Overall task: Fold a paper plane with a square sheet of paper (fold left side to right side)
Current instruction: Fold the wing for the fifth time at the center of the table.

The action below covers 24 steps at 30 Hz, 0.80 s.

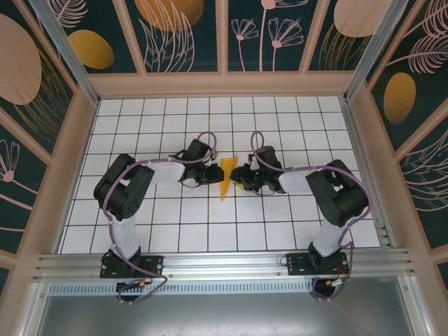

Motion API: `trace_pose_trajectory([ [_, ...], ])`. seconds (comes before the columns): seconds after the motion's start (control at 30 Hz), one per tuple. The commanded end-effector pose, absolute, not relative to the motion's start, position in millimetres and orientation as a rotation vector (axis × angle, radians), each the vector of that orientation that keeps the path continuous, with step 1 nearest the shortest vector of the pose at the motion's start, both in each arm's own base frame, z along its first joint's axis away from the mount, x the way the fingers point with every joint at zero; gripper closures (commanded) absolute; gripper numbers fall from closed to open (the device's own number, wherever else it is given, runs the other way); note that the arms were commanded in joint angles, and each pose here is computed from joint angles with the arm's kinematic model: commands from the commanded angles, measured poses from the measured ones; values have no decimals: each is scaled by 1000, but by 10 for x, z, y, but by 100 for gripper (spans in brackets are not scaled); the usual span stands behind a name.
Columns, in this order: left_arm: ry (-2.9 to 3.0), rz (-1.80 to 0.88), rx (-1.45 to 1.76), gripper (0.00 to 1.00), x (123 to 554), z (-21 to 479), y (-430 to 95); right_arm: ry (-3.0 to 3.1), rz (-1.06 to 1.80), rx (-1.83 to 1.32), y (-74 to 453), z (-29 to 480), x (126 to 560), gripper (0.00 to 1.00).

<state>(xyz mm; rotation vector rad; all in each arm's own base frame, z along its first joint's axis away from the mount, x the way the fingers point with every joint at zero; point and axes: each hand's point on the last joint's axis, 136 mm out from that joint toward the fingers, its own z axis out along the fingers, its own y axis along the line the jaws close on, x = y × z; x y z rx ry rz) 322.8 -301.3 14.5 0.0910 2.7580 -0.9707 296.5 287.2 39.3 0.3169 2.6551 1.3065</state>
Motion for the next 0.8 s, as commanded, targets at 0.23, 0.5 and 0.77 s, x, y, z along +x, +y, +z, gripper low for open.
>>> trace_pose_trajectory([
  [0.23,2795,-992,201,76,3033,-148,-3299,2621,1265,355,2831,355,3216,64],
  [0.5,2791,-999,203,82,3038,-143,-3313,2633,1263,355,2859,291,3244,60],
  [0.77,2778,-1010,206,86,3063,-129,-3337,2678,1229,326,2893,213,3199,60],
])
